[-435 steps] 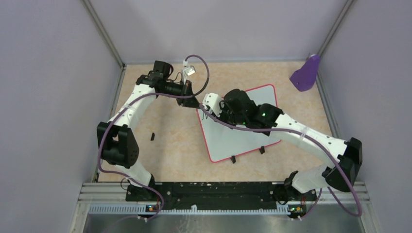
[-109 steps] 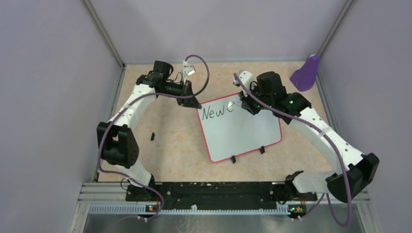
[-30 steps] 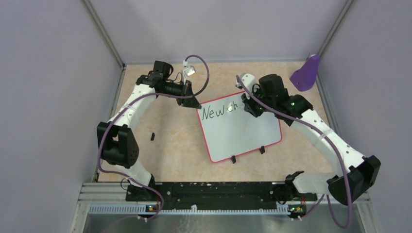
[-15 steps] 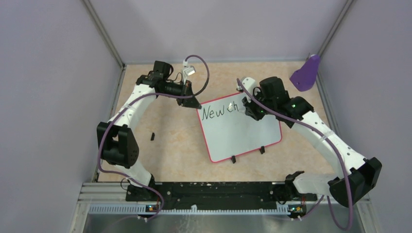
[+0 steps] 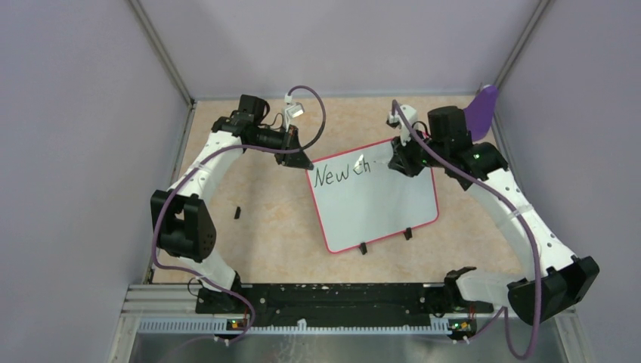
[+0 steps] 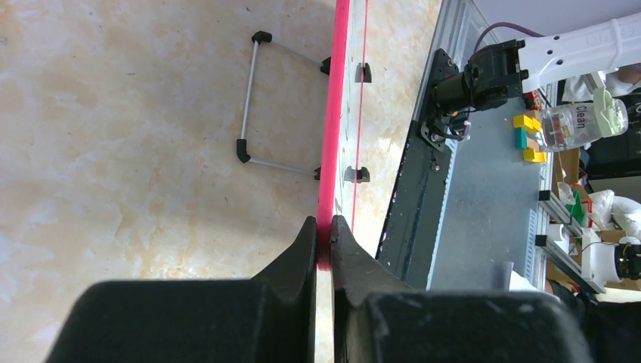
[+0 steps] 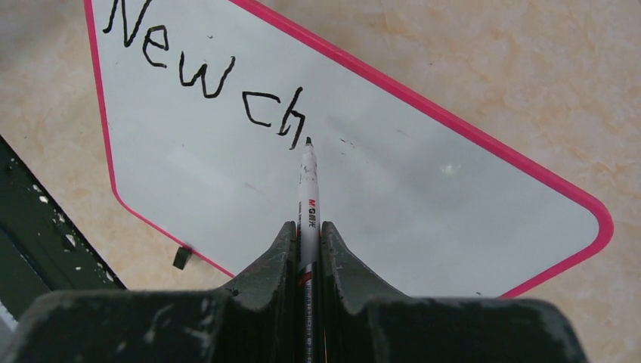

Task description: Write a sentence on the whiteboard

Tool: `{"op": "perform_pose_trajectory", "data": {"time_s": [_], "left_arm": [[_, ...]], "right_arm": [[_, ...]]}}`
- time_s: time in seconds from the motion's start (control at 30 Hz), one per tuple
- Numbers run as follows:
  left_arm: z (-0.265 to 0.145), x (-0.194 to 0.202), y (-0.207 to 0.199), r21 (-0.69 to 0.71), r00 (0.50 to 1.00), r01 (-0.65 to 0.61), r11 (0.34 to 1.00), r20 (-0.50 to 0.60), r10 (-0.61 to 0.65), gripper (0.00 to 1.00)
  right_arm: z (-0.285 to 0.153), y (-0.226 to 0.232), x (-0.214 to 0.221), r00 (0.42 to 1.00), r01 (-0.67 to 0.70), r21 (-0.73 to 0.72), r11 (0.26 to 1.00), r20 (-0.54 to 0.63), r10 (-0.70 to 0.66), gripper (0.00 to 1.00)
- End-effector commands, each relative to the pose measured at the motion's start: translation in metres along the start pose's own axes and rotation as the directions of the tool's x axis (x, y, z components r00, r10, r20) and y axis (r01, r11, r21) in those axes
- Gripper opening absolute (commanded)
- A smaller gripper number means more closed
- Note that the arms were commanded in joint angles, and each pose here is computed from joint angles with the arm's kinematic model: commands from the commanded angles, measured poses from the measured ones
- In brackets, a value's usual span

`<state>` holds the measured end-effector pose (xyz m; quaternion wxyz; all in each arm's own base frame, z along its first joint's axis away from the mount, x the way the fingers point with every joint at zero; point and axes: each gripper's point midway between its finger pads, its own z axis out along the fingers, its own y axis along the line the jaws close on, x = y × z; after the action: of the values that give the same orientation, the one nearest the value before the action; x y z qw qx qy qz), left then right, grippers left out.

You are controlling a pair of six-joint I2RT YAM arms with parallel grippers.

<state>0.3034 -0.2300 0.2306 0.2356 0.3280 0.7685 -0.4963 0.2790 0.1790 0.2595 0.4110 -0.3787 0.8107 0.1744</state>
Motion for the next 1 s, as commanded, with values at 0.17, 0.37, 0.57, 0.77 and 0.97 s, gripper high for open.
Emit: {"op": "perform_pose_trajectory", "data": {"time_s": [0.17,0.37,0.57,0.77,0.97], "left_arm": [[0.002,0.005,-0.007,0.001,0.999,-0.026,1.0,-0.018,0.026,0.0],[0.002,0.005,-0.007,0.002,0.999,-0.026,1.0,-0.018,0.026,0.0],[0.002,0.006,-0.006,-0.001,0.999,-0.025,1.0,-0.019,0.025,0.0],[0.002,0.005,-0.007,0.002,0.999,-0.027,1.0,-0.019,0.028,0.0],[0.002,0.005,-0.007,0.0,0.999,-0.025,1.0,-0.021,0.025,0.0]], "right_arm": [[-0.013,0.001,-0.014,0.996,0.003,-0.033,0.999,0.084,-0.001,0.0],[-0.009,-0.009,-0.009,0.998,-0.002,0.022,1.0,0.069,0.0,0.0],[-0.008,-0.013,-0.008,0.998,-0.002,0.038,0.999,0.066,-0.001,0.0],[-0.002,-0.011,-0.004,0.999,-0.01,0.019,1.0,0.046,0.009,0.0],[0.004,-0.01,-0.005,0.999,-0.004,0.019,1.0,0.037,0.003,0.0]]}}
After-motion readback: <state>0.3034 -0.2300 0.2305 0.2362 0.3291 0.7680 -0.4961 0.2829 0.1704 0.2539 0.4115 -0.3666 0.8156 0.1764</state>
